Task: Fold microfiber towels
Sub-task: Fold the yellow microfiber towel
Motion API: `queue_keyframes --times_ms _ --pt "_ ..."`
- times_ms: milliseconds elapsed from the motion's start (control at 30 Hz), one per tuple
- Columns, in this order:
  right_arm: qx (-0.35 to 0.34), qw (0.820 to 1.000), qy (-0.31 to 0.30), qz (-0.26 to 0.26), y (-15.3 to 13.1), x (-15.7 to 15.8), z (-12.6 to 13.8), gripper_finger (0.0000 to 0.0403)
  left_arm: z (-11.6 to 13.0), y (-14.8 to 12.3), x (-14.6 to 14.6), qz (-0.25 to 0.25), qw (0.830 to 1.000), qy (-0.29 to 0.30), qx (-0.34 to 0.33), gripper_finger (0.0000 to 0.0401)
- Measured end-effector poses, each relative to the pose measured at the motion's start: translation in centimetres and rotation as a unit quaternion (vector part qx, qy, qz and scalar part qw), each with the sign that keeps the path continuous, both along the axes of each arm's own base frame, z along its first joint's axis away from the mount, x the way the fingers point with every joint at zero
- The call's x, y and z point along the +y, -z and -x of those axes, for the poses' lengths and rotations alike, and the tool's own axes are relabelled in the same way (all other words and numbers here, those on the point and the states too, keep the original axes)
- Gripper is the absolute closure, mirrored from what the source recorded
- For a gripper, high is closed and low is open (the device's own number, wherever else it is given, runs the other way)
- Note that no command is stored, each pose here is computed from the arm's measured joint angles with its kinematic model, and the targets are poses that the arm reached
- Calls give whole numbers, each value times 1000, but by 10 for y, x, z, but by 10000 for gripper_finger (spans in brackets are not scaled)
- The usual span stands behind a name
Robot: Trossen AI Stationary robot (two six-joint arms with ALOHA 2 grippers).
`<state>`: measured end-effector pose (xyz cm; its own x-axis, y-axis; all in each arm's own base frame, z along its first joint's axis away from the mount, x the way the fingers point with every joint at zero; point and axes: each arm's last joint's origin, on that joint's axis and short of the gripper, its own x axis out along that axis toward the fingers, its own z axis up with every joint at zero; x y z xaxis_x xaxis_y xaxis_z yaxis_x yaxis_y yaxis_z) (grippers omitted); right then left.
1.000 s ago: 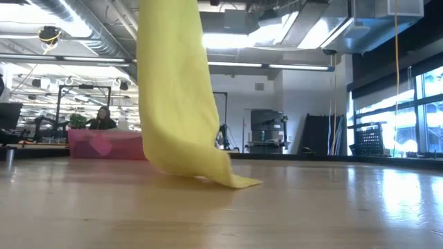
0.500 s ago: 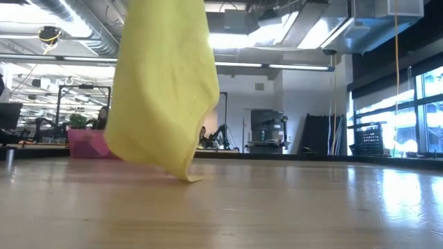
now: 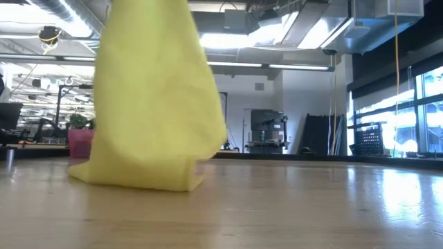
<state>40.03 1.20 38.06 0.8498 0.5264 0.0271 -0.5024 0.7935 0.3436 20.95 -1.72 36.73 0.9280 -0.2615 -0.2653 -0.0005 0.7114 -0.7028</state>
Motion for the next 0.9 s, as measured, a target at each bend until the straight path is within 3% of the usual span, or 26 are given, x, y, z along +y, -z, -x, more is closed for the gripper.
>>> queue_keyframes --times_ms 167,267,433,633,900 --pt "18 1000 -25 5 4 2 1 257 1 0 0 0 1000 0 -1 401" --pt "26 999 -18 39 9 0 1 282 0 -4 0 0 1000 -6 -22 401" --pt "-44 995 0 93 3 -10 0 296 0 -4 -1 15 1000 14 -16 401" --pt "-85 978 59 183 5 -16 -3 266 0 -4 -2 17 1000 21 -14 401" --pt "-70 979 46 183 18 -8 -12 171 -2 -8 -4 35 998 33 -35 401"
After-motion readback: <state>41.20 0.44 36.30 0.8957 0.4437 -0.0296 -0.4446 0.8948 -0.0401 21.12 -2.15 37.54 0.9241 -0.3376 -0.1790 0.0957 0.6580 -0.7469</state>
